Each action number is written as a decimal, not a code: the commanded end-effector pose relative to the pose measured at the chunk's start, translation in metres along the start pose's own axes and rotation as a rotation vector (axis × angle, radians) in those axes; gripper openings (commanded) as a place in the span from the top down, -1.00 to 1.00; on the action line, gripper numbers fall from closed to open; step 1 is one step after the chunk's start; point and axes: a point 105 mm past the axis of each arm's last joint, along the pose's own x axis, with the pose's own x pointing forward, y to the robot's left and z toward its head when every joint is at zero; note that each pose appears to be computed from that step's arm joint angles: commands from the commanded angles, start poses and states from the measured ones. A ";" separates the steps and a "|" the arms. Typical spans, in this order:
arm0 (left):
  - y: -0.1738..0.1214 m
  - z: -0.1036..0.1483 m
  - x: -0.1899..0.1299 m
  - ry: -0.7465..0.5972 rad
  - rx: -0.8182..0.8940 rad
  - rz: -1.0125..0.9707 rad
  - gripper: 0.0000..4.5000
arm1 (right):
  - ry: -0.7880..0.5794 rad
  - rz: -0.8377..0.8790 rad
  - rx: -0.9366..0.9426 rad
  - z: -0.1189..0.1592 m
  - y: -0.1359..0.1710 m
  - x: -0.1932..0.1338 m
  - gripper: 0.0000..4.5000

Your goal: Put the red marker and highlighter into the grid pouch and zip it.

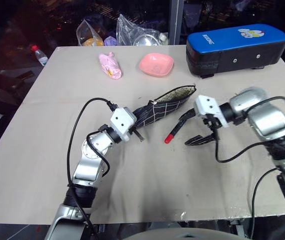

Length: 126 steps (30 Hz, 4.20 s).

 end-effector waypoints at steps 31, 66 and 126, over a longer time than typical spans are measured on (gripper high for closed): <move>-0.007 0.010 0.002 -0.006 0.037 0.001 1.00 | 0.152 -0.168 -0.141 0.031 -0.035 -0.069 0.88; -0.011 0.010 0.015 -0.041 0.034 -0.005 1.00 | 0.426 -0.318 -0.907 0.084 -0.077 -0.024 -0.41; -0.036 0.002 0.016 -0.017 0.131 -0.127 1.00 | -0.220 -0.448 0.626 0.054 -0.022 -0.005 0.96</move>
